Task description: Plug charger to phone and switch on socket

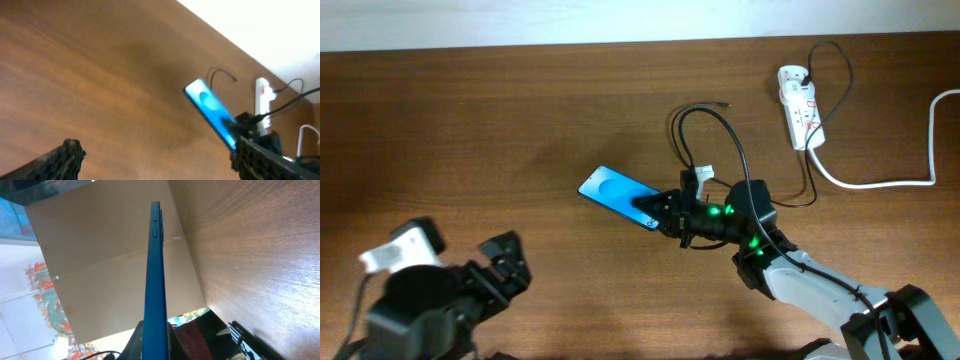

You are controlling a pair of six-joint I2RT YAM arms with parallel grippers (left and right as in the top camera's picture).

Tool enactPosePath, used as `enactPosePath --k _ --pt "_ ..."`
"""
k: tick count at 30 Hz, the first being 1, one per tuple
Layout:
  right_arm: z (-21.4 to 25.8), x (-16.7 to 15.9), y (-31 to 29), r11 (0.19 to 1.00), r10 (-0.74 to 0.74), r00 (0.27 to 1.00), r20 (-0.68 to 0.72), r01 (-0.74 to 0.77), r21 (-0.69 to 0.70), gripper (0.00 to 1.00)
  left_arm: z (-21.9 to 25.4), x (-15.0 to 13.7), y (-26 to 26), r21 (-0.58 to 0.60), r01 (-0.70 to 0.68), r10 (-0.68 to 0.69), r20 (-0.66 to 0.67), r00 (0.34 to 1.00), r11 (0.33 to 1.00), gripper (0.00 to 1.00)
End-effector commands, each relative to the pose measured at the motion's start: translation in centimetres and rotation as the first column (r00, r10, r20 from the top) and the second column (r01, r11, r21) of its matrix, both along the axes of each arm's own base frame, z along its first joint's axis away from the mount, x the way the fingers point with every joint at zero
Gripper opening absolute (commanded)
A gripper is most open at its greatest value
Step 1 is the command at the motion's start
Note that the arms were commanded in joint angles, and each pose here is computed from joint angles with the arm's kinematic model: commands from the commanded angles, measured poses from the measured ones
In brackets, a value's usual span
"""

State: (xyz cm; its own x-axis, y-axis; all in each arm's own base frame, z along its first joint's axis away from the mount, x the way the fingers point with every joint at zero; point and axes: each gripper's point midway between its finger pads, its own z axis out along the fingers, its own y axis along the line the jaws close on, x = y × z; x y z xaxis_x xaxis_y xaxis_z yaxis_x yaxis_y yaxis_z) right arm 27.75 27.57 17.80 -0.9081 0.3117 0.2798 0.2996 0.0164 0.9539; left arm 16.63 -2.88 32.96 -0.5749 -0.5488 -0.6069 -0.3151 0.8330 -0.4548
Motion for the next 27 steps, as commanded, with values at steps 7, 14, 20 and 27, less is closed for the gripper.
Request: enactPosePath --k 7,14,20,27 --pt "1.1 0.7 -0.1 1.000 -0.022 0.996 0.086 0.023 -0.003 0.04 -10.0 3.2 -7.6 -0.346 0.050 -0.110 -0.155 0.982 0.937 0.99" --pt "-1.1 0.6 -0.4 0.997 -0.032 0.999 0.016 0.033 -0.066 0.04 -10.0 3.8 -7.5 -0.449 -0.016 -0.078 -0.191 0.979 0.893 0.99" --pt "-1.1 0.8 -0.4 0.997 -0.040 0.999 0.019 0.042 -0.069 0.04 -11.2 6.1 -8.1 -0.564 0.055 -0.235 -0.251 0.939 0.824 0.99" --pt "-1.2 0.8 -0.4 0.997 -0.043 0.999 0.019 0.044 -0.069 0.04 -12.8 8.8 -8.9 -0.710 0.139 -0.421 -0.238 0.875 0.690 0.99"
